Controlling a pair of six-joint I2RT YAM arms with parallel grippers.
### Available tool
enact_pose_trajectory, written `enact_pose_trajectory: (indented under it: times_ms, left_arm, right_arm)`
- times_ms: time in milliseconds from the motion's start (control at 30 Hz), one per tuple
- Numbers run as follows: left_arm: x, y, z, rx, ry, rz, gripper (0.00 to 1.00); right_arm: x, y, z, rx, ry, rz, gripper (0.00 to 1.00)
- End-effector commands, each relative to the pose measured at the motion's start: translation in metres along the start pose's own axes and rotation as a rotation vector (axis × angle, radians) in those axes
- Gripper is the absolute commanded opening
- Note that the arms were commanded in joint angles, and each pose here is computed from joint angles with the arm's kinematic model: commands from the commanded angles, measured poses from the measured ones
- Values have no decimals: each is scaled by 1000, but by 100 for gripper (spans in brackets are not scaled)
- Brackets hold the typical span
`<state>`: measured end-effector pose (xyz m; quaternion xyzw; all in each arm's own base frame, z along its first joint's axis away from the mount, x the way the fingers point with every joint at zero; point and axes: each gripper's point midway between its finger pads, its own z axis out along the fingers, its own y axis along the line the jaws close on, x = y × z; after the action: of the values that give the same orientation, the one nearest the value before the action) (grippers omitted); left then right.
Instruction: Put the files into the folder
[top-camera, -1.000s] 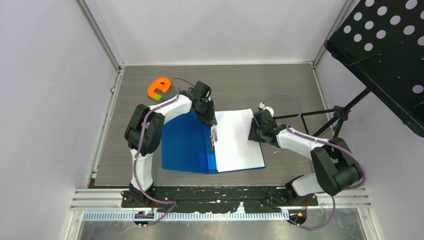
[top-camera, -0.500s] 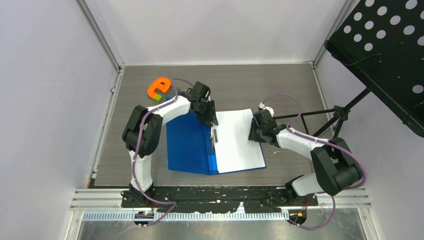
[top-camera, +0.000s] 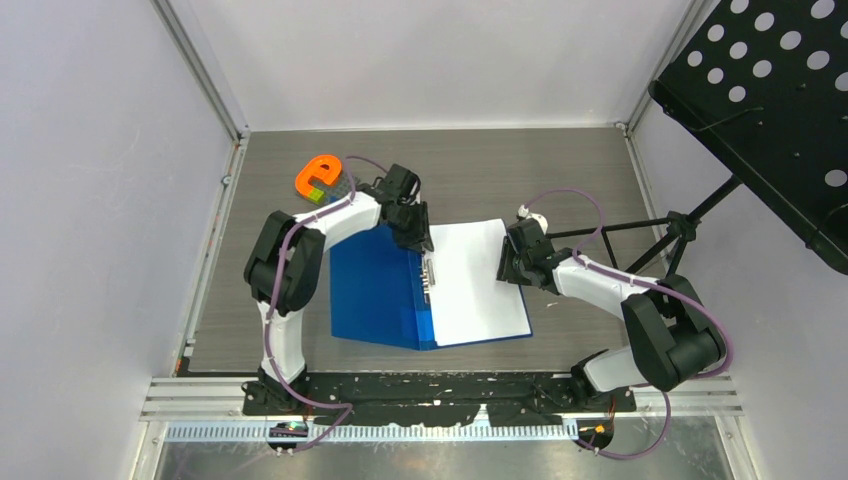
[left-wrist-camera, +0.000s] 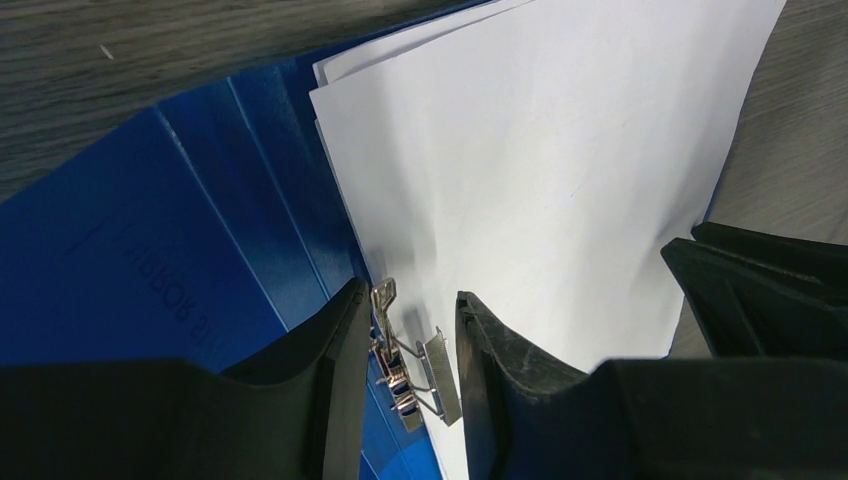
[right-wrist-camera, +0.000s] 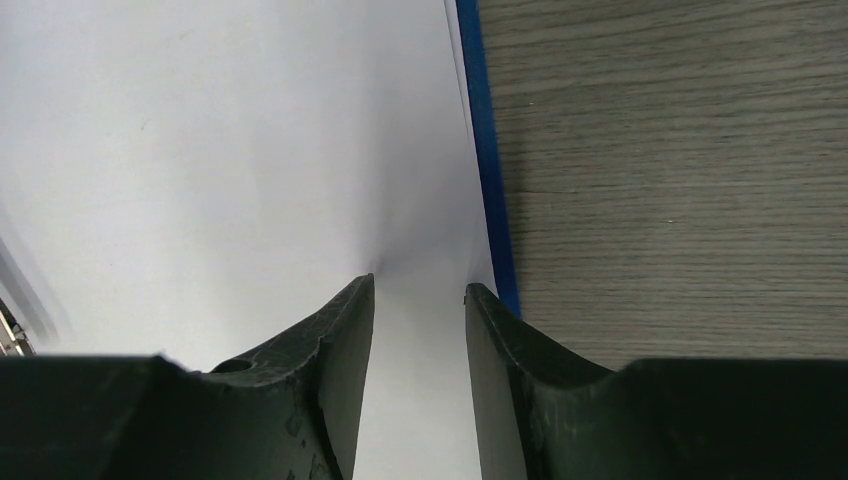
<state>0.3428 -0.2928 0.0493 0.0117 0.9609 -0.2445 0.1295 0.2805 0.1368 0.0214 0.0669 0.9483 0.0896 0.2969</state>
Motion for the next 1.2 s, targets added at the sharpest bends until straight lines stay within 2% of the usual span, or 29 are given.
enact_pose_trajectory:
  times_ms: [0,333,633,933,1167]
  left_arm:
    - [-10,-8,-22,14,-62,47,34]
    - [-9,-6,-16,11,-54,50,26]
    - [-22,-4,-19,-16,-70,62,28]
    - [-33,-4,-19,-31,-78,80,30]
    - [-35,-3,-10,19,-31,107,36]
  right_arm:
    - [9,1,-3,6,43,13,44]
    - [-7,14,-15,-22,11,1,44]
    - [-36,52,-33,-104,-18,-56,45]
    - [-34,77,-12,-102,14,-80,44]
    - [-15,89,9,-113,75,-79,34]
